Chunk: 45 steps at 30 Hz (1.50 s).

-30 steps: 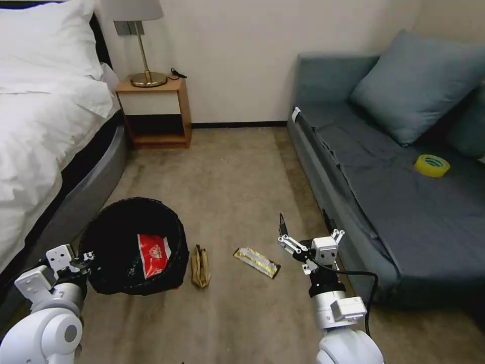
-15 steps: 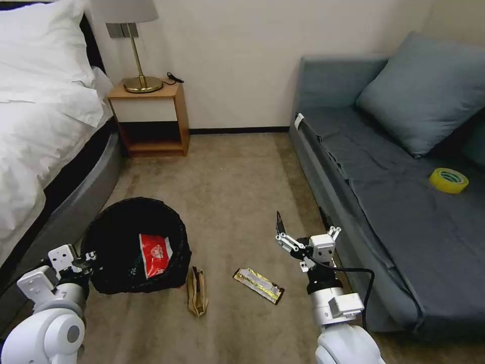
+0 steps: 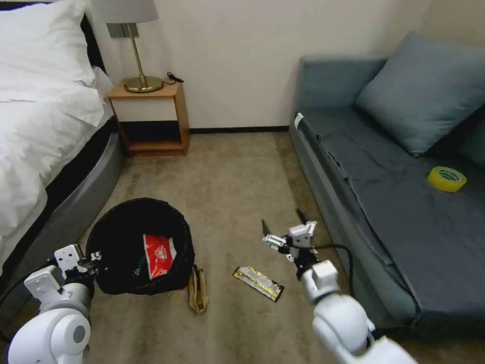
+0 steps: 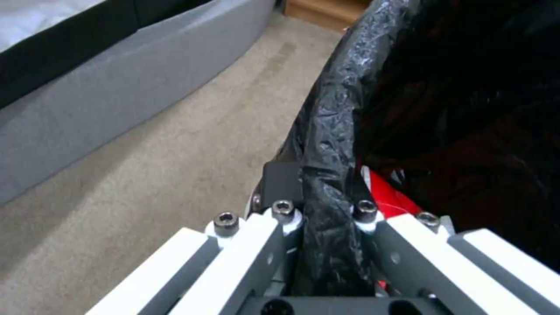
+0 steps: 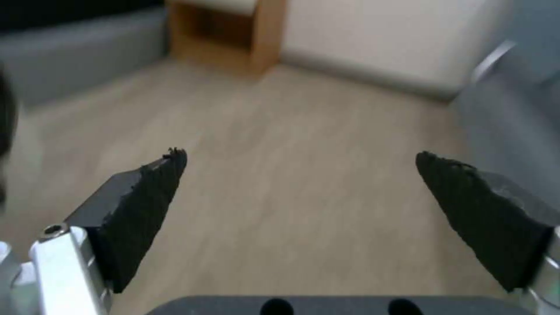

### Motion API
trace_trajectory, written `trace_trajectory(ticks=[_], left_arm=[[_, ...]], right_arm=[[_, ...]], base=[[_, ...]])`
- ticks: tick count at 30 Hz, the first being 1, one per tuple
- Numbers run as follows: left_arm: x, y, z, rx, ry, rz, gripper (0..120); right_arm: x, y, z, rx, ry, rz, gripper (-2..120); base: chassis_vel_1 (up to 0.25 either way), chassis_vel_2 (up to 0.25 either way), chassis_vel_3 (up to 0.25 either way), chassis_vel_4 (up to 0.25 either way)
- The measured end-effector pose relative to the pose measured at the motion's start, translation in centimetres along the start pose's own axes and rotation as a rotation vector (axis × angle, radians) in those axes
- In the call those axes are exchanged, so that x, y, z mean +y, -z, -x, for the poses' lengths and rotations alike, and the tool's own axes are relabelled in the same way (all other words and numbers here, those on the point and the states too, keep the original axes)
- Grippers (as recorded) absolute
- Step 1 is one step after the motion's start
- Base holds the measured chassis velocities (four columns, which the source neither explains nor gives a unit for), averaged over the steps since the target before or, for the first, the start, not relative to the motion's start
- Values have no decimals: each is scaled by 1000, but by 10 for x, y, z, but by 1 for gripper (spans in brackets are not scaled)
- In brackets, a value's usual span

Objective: Pick up the trash bin, then pick up the garbage on the floor and place it into the trash bin.

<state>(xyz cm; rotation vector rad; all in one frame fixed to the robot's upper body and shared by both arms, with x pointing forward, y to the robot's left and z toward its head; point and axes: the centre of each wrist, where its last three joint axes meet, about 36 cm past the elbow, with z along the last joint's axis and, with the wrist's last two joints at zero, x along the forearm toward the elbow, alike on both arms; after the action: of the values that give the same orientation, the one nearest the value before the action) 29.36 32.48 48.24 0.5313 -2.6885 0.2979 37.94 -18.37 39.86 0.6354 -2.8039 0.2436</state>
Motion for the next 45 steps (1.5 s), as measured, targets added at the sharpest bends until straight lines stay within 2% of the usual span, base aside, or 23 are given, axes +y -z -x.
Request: trace_trajectory(ticks=[1, 4, 9, 11, 15, 21, 40, 45], left_arm=[[0, 0, 0, 0, 0, 0, 3], [0, -2, -1, 1, 5, 1, 3], [0, -4, 0, 6, 12, 1, 3], [0, -4, 0, 6, 12, 1, 3], [1, -6, 1, 9, 17, 4, 3], [1, -9, 0, 14, 24, 8, 3], [4, -12, -6, 13, 40, 13, 3], [6, -12, -7, 13, 44, 15, 3]], right_arm=[[0, 0, 0, 0, 0, 0, 100], [-6, -7, 18, 216, 133, 21, 100], [-14, -14, 38, 409, 308, 3, 100], [-15, -15, 40, 421, 319, 0, 100], [-30, -33, 68, 479, 383, -54, 100], [-48, -69, 97, 542, 360, -133, 100], [-57, -165, 118, 645, 327, -296, 100], [-54, -177, 124, 630, 321, -301, 100]], base=[[0, 0, 0, 0], [0, 0, 0, 0], [0, 0, 0, 0], [0, 0, 0, 0], [0, 0, 0, 0], [0, 0, 0, 0], [0, 0, 0, 0], [0, 0, 0, 0]])
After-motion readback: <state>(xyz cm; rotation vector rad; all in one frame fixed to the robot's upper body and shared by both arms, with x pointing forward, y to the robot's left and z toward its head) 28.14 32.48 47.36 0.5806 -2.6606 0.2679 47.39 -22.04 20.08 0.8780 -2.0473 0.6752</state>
